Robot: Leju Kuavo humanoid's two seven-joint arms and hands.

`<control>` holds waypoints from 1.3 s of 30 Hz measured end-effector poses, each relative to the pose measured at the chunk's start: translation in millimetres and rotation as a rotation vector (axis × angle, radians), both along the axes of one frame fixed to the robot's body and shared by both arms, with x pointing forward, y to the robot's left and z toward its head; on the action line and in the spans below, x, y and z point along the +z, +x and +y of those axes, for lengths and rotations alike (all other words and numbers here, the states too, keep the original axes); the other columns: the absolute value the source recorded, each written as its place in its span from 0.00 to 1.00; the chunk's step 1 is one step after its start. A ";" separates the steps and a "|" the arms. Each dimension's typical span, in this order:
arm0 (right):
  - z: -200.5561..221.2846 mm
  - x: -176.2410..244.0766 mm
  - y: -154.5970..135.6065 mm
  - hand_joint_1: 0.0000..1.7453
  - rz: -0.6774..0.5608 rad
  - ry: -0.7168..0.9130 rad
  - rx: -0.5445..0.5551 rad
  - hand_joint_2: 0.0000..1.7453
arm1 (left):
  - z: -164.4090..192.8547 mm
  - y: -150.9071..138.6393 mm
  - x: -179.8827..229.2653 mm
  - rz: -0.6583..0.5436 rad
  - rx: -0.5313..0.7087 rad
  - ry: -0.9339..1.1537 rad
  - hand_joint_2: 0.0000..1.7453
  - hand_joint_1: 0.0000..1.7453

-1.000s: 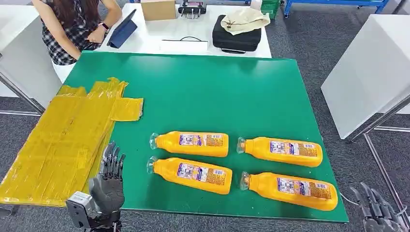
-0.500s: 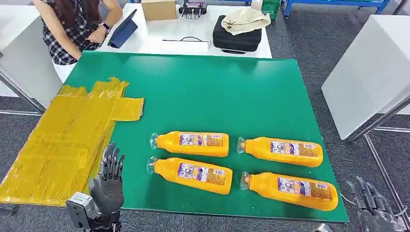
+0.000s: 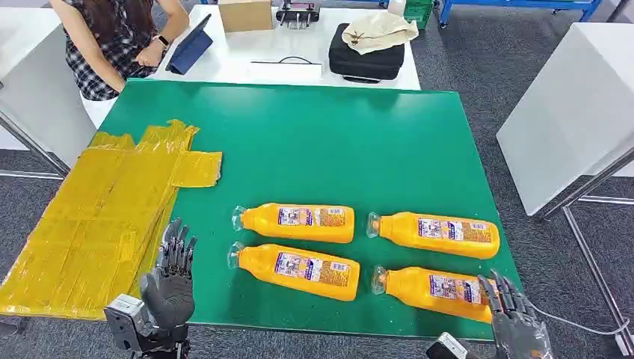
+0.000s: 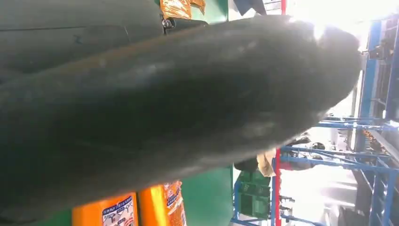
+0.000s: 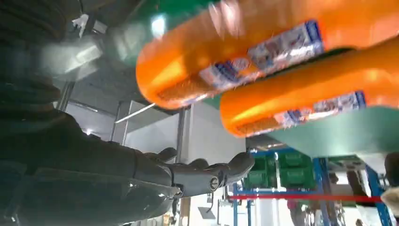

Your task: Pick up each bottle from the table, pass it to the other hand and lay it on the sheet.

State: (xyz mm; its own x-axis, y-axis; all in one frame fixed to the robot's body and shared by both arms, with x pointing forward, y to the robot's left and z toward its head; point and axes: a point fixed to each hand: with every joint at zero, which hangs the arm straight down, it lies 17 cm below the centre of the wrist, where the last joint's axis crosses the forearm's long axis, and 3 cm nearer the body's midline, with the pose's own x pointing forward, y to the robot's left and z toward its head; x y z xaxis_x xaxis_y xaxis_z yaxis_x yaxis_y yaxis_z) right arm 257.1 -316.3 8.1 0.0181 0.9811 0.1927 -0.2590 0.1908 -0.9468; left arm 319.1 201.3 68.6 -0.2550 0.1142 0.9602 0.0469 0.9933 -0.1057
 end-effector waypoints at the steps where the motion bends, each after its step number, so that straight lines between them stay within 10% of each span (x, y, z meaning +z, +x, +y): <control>1: 1.9 -3.2 -0.5 0.00 0.009 0.000 0.004 1.00 | 0.1 -0.1 -0.2 0.000 -0.001 0.001 0.00 0.00; 39: -76.0 -42.3 7.3 0.00 0.129 -0.113 -0.050 1.00 | -5.9 1.5 -10.3 0.023 -0.047 -0.015 0.00 0.00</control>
